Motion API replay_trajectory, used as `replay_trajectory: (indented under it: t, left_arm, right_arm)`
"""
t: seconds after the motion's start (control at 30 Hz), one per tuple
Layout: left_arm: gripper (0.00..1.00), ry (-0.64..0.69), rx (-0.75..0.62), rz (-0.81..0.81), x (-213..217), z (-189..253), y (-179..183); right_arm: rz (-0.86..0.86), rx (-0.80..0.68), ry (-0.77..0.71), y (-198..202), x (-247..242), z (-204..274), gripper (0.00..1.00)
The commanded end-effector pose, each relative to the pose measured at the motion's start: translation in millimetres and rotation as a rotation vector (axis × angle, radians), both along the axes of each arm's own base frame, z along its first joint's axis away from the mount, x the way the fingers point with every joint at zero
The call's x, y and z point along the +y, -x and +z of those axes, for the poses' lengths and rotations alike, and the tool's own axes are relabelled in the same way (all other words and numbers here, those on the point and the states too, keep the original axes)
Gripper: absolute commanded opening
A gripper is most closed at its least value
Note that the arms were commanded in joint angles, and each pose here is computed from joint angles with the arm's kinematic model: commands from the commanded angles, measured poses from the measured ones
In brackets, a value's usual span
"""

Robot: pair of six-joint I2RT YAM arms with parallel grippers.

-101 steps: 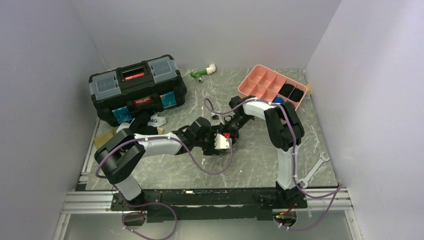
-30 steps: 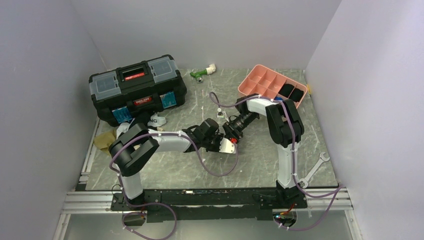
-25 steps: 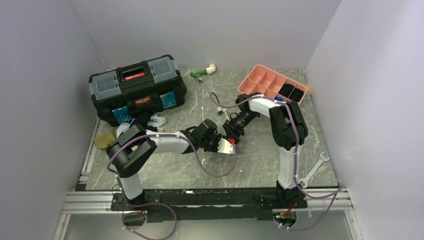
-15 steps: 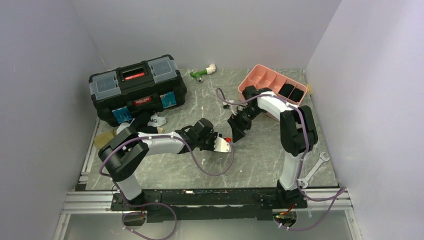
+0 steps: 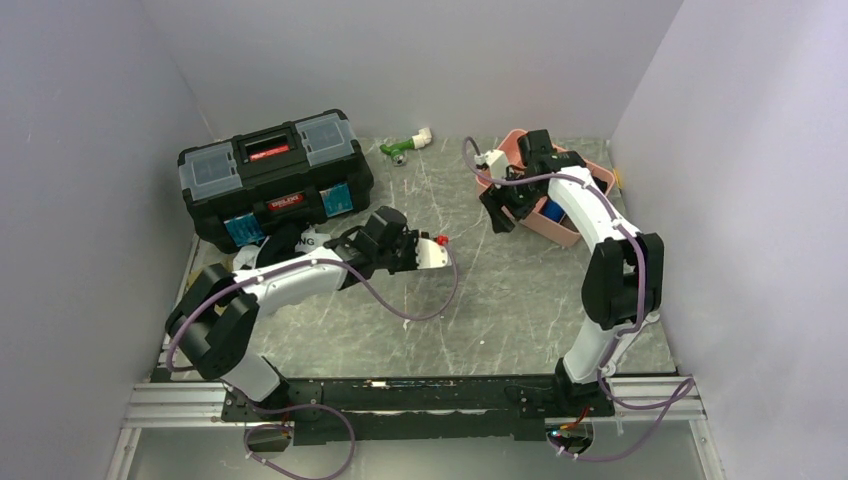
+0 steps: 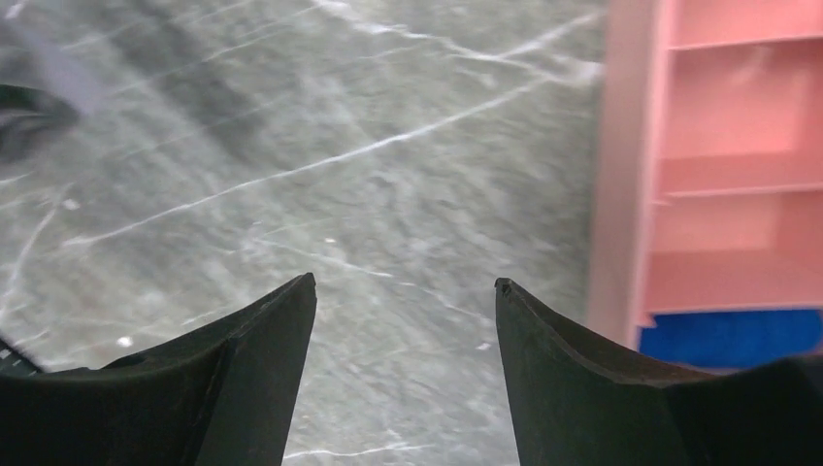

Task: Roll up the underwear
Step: Pick up the underwear from the center of the board.

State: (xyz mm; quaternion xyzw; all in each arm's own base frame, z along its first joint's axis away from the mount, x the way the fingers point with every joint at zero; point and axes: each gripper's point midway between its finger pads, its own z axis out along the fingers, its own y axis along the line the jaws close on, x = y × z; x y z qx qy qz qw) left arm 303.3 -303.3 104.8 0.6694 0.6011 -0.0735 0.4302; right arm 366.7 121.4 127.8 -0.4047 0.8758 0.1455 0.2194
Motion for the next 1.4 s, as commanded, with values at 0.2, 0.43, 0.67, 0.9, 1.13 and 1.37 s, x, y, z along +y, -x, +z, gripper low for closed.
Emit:
replay_trajectory:
  t: [0.2,0.43,0.67,0.9,1.13,1.37]
  left_arm:
    - [0.0,0.09,0.011,0.117,17,61,-17]
    - [0.0,0.094,0.038,0.148,26,63,-19]
    - [0.0,0.108,0.059,0.16,27,66,-20]
    - [0.0,0.083,0.074,0.163,31,64,-18]
    - [0.0,0.078,0.071,0.176,35,66,-17]
    - [0.0,0.101,0.078,0.19,35,69,-18]
  right_arm:
    - [-0.137,-0.134,0.236,-66,-63,9,0.64]
    - [-0.139,-0.1,0.292,-79,-87,-9,0.64]
    - [-0.142,-0.101,0.301,-86,-94,-16,0.62]
    - [-0.138,-0.087,0.301,-92,-97,-25,0.6]
    - [-0.13,-0.072,0.3,-97,-97,-34,0.54]
    - [-0.125,-0.047,0.278,-93,-94,-43,0.46]
